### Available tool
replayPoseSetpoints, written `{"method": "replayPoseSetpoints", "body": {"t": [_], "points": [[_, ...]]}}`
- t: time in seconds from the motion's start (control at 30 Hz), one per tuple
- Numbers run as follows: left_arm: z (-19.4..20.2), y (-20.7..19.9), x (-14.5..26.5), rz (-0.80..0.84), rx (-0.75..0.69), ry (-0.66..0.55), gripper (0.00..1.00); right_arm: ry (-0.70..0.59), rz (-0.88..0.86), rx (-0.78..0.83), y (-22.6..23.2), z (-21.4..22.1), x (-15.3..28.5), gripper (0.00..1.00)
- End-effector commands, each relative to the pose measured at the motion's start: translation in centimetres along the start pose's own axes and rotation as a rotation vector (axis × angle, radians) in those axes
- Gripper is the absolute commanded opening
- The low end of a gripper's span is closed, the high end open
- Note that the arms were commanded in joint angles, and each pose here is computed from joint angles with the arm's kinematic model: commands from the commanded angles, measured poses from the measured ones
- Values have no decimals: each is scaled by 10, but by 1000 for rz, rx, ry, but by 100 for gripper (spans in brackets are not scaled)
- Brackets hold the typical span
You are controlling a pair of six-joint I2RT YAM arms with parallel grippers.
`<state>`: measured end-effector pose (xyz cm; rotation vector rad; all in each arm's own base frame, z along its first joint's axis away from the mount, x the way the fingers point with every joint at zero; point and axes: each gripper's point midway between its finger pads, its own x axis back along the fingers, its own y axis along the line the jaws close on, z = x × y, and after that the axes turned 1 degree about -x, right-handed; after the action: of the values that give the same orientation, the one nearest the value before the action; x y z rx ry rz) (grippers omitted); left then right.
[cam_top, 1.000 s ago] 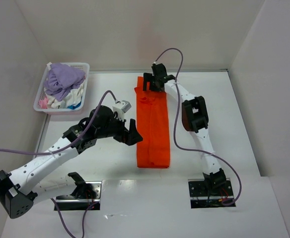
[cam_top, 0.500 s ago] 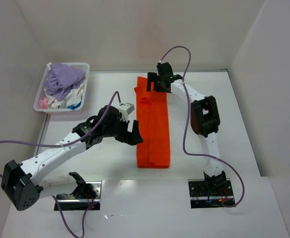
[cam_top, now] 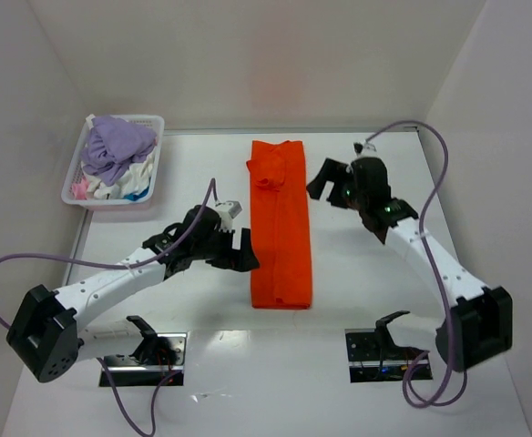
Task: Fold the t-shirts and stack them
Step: Rotate the tshirt 90 degrees, then grab the bottom of the folded rectangular tshirt with both arms
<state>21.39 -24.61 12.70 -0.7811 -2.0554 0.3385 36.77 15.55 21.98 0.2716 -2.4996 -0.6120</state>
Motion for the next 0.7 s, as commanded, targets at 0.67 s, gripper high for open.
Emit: {"method": "replayPoseSetpoints", "body": {"t": [0.67], "points": [[26, 15, 7, 12, 224, -116, 100, 282, -57, -203, -27, 157, 68, 94]]}}
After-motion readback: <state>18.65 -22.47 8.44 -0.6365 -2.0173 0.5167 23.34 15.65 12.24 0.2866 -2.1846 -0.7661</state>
